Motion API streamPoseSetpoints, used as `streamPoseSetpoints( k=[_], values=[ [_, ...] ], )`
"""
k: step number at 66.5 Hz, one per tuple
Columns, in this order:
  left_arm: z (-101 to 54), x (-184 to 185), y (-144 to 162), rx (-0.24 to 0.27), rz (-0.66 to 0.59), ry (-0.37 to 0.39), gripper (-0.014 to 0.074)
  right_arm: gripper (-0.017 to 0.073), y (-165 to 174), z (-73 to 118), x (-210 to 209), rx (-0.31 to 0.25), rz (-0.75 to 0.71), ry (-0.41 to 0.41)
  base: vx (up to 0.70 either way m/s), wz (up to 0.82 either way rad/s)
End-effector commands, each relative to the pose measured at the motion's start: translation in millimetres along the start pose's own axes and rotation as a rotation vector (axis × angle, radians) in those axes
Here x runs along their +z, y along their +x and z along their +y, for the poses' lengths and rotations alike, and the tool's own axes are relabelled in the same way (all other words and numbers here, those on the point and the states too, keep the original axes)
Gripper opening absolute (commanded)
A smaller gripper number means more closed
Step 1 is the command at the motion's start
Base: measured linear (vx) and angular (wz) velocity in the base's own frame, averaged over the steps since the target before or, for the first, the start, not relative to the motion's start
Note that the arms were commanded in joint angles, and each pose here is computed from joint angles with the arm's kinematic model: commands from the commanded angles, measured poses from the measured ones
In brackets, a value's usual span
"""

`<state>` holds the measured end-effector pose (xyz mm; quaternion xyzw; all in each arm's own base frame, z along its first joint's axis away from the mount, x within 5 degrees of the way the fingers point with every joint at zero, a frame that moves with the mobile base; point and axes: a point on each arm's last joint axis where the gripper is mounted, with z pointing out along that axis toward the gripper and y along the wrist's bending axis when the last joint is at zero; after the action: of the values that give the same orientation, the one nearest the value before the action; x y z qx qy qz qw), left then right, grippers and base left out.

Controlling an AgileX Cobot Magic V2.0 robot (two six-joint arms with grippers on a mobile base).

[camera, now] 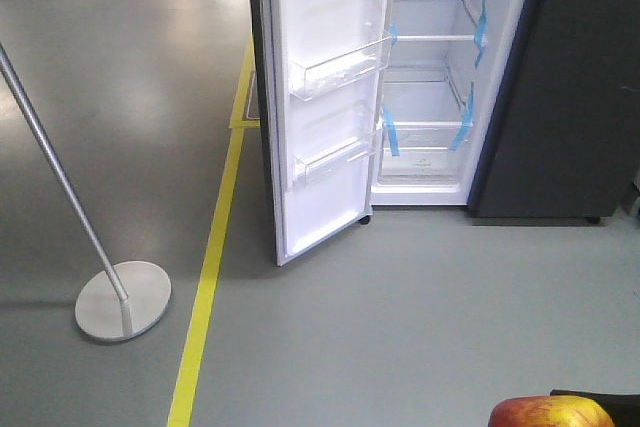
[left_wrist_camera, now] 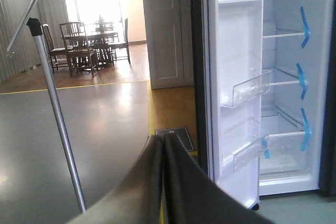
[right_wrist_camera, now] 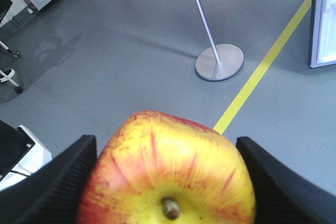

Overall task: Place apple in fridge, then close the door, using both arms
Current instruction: 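Approach the refrigerator door bins with the apple held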

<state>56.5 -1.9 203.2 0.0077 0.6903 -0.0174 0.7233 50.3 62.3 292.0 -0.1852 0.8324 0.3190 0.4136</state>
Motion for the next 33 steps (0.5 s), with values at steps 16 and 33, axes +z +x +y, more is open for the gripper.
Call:
streamPoseSetpoints(
  k=[16,33],
  values=[
    [-1.1,-2.2,-12.8,-0.015,-0.100,0.015,-0.0006,0.0150,-11.0,3.9,-2.8,0.011,-0.073,-0.020,0.15,-0.03],
    [-1.1,-2.2,-12.8,-0.015,-0.100,0.015,-0.0006,0.0150,-11.0,3.9,-2.8,0.011,-0.073,-0.020,0.15,0.00]
  ],
)
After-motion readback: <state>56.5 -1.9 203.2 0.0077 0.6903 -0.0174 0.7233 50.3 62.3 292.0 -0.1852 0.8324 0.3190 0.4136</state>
